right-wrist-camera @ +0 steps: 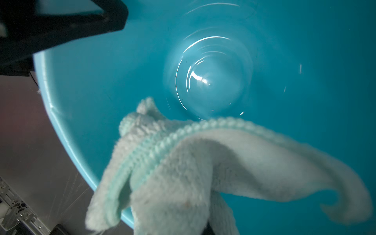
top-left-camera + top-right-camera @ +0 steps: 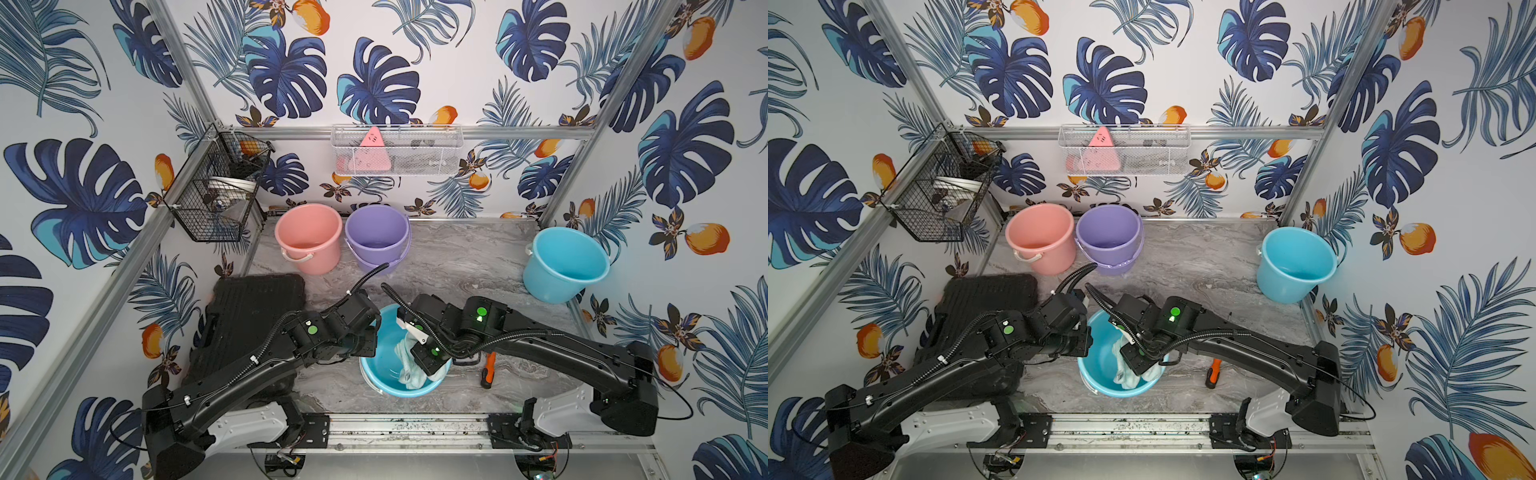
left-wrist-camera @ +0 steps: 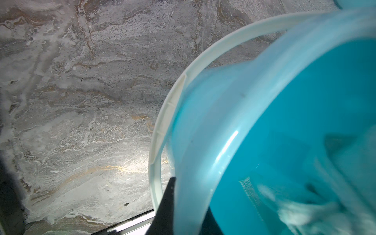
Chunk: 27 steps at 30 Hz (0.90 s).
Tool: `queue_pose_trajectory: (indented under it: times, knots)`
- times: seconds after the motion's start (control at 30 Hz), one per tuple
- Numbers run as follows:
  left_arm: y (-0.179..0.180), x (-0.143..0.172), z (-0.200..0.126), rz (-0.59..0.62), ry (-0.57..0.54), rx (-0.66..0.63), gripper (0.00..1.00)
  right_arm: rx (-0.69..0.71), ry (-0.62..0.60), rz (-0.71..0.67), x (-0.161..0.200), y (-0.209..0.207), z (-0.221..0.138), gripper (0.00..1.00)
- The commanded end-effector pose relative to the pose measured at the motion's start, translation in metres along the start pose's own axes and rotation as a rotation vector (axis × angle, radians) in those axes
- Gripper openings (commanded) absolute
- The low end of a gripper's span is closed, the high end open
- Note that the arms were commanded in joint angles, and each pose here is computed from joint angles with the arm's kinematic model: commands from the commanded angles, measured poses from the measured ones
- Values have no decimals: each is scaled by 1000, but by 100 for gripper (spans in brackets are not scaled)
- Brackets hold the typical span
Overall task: Wipe the inside of the bucket with a cloth
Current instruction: Wipe the dirt from the bucket.
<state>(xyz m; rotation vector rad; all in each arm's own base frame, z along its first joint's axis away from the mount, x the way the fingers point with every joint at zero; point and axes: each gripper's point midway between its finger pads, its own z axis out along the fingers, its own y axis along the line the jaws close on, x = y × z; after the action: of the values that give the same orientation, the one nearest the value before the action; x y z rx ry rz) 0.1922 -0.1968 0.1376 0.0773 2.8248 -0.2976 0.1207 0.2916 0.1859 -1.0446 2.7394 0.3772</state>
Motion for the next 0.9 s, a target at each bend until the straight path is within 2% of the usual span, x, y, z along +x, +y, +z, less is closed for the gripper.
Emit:
queue_pose_trajectory:
  times: [0.0, 0.33, 0.87]
  knots:
    - [-10, -12, -3, 4, -46, 37, 0, -10, 47, 22, 2, 3, 15, 0]
    - [-12, -15, -6, 11, -54, 38, 0, -27, 147, 40, 11, -3, 87, 0]
    - [-14, -16, -6, 10, -51, 40, 0, 157, 95, 80, 18, -49, 168, 0]
